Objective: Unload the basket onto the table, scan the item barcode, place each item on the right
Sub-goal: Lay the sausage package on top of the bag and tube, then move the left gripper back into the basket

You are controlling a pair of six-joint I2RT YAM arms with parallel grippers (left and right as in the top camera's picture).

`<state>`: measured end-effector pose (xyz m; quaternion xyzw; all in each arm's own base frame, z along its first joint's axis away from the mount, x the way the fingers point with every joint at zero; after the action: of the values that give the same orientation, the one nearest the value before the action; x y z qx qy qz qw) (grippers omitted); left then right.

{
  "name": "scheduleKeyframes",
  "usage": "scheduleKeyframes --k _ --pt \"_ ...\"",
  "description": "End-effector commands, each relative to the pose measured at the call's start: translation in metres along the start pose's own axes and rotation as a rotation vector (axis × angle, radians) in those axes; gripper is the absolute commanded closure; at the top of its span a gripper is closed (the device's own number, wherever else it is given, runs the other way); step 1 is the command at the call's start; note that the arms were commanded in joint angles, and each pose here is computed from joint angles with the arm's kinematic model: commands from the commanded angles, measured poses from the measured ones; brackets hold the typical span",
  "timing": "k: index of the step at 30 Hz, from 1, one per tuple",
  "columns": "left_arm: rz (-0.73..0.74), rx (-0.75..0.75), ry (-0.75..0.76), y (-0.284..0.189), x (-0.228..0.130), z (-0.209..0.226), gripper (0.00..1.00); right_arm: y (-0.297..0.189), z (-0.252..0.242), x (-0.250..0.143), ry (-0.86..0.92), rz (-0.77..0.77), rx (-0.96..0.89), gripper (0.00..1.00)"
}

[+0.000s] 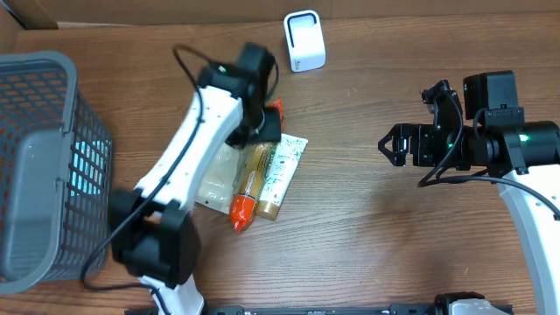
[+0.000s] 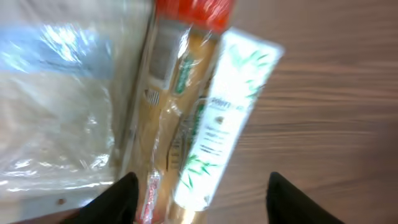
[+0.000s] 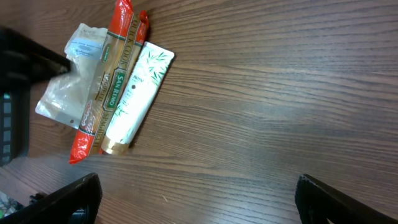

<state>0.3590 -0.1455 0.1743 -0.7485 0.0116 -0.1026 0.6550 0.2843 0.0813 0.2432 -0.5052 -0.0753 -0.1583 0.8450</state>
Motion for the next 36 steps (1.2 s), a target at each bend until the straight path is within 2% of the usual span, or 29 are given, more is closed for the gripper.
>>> scheduleKeyframes --k 1,2,7,11,16,21,25,30,36 --pt "-0.287 -0.029 0.098 -0.111 0.018 0.000 0.19 0.000 0.002 0.000 -0.004 -0.004 0.005 0.00" --pt "-0.336 -0.014 0.092 -0.134 0.017 0.009 0.00 0.000 0.002 0.000 -0.004 -0.004 0.005 0.00" --pt "-0.464 0.197 -0.117 -0.214 -0.012 0.096 0.00 0.000 0.002 0.001 -0.005 -0.007 0.006 0.00" --pt "-0.505 0.306 -0.440 -0.251 -0.064 0.193 0.00 0.000 0.003 0.003 -0.009 -0.016 0.009 0.00" --pt "-0.550 0.301 -0.778 -0.264 -0.121 0.280 0.00 0.000 0.003 0.003 -0.009 -0.016 0.009 0.00" --pt "-0.545 0.254 -1.006 -0.233 -0.164 0.341 0.00 0.000 0.002 0.001 -0.007 -0.011 0.007 0.00" --pt "-0.485 0.238 -1.053 -0.178 -0.174 0.372 0.00 0.000 0.002 0.001 -0.005 -0.007 0.006 0.00" --pt "-0.417 0.186 -0.953 -0.101 -0.165 0.400 0.00 0.000 0.001 -0.002 -0.001 0.002 -0.001 0.00" --pt "-0.360 0.085 -0.807 -0.042 -0.145 0.417 0.00 0.000 0.001 -0.002 -0.001 0.002 -0.001 0.00"
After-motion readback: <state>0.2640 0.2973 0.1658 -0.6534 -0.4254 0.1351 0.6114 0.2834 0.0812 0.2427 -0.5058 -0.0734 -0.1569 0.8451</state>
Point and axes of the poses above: each gripper's point midway between its finger pads, its own y axis out along the fingers, its own z axis along the line the jaws close on, x = y × z, the point moved 3 cm from there along -y, back along the fingers, and after that the axes turned 11 degrees about y, right-handed, at the moved point
